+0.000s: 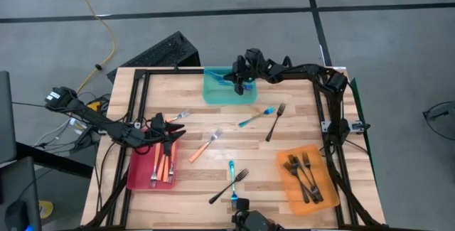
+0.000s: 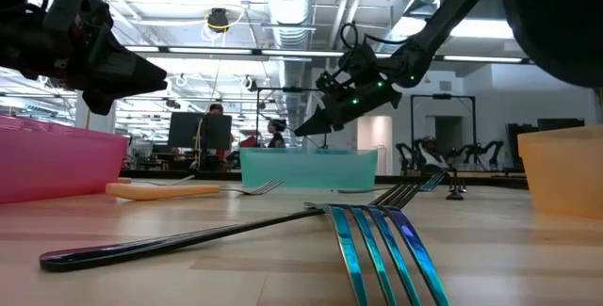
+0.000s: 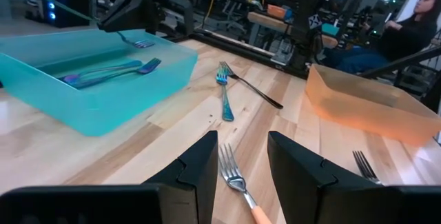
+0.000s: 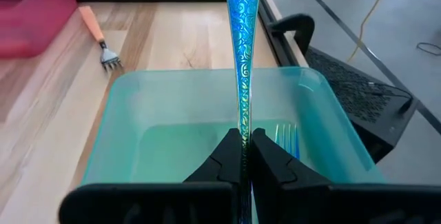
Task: Sort silverware by color (type)
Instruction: Put the blue fork into the blue bin
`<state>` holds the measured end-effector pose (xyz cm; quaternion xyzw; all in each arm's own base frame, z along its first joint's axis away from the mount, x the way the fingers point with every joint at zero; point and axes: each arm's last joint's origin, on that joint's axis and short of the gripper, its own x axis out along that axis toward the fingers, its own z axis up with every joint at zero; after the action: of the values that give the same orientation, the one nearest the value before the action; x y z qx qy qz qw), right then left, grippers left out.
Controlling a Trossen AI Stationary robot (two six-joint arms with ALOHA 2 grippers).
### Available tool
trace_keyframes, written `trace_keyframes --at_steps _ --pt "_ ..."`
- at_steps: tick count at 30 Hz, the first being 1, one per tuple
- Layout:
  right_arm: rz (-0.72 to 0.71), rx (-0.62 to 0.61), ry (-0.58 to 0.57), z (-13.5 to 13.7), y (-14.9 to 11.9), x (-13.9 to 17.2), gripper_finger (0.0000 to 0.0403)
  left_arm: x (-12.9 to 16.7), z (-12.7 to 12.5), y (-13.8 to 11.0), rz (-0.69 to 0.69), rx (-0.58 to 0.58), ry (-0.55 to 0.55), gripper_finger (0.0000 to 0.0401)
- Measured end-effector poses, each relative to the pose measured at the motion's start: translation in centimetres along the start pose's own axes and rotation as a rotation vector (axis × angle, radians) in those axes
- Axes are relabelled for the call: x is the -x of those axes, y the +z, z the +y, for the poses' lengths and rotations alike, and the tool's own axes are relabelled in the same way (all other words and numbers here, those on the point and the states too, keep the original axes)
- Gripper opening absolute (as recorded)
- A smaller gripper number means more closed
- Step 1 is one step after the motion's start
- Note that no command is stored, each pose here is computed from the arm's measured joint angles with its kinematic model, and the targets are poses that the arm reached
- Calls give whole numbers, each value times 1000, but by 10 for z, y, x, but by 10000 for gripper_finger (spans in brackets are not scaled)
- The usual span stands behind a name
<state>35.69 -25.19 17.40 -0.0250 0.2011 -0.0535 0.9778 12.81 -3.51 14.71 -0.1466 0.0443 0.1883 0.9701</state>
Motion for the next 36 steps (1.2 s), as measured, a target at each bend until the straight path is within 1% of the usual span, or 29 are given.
trace_keyframes --at_steps 11,14,17,21,25,28,30,34,36 --pt "3 -10 -12 0 0 0 34 0 0 0 0 16 1 112" --pt "22 -53 -69 -2 -1 0 34 0 0 0 -1 18 1 112" --pt "61 -127 -80 -7 -5 4 34 0 0 0 0 18 1 112" --pt "175 -190 -109 -15 -3 9 34 0 0 0 0 18 1 112" --pt "302 -145 -120 -10 6 7 34 0 0 0 -2 18 3 112" --pt "308 -97 -111 -4 20 3 34 0 1 0 -10 17 23 112" --pt "300 -88 -106 -1 25 1 34 0 1 0 -16 16 36 112" --pt "307 -94 -114 0 25 1 34 0 1 1 -18 16 42 112" --pt "311 -99 -138 -1 23 0 34 0 1 0 -18 16 42 112"
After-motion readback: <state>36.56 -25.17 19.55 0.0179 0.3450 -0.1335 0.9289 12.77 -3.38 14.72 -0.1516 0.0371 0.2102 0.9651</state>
